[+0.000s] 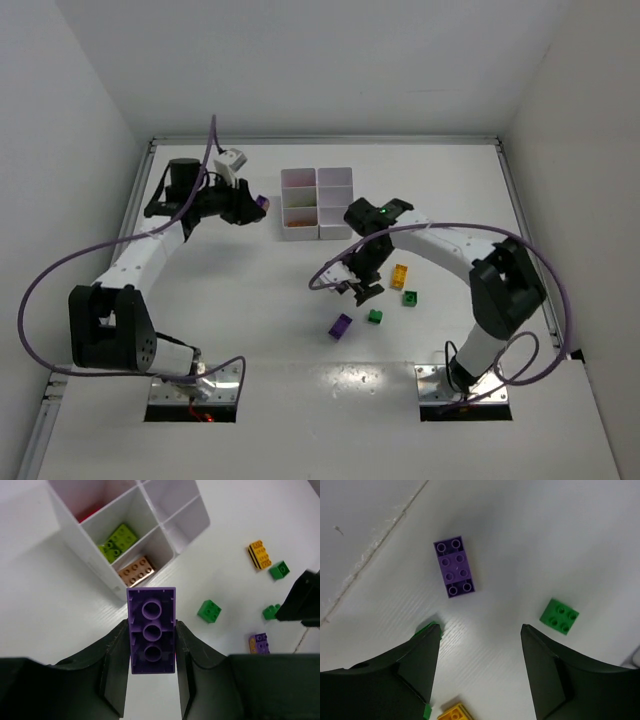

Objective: Sort the legos into containers by color

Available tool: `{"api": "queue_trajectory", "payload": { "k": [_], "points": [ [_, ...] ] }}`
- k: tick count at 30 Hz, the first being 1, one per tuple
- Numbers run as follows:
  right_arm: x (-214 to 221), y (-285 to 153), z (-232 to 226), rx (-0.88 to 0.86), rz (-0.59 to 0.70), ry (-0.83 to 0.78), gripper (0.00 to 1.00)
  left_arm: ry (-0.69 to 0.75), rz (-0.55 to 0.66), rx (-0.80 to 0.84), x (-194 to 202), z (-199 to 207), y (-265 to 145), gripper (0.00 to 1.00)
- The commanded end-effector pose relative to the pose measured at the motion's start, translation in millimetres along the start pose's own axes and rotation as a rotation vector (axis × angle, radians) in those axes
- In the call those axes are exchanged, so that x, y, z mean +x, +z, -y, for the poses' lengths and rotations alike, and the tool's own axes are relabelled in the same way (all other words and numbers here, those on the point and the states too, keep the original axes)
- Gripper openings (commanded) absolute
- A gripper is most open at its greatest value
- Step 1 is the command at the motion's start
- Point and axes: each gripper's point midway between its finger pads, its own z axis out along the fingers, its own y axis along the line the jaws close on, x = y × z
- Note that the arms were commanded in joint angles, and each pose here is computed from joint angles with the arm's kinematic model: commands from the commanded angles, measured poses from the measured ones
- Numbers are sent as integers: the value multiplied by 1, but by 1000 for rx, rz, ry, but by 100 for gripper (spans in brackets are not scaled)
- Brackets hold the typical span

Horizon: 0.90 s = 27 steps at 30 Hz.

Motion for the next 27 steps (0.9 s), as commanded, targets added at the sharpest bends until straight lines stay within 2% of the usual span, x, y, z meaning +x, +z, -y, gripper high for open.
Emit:
{"api": "queue_trajectory", "payload": {
  "k": [1,7,10,27],
  "points": [
    [-3,17,22,-23,-28,-99,66,-40,67,1,-13,-1,-22,15],
    [16,51,13,-86,-115,-107,66,-72,79,-38,-6,-15,-39,15],
    [17,63,7,-117,-126,-57,66,-82,76,-45,-5,-18,-41,15],
    [19,103,-20,-198,-157,9,66,-82,41,-45,-6,-35,-39,15]
  ]
}}
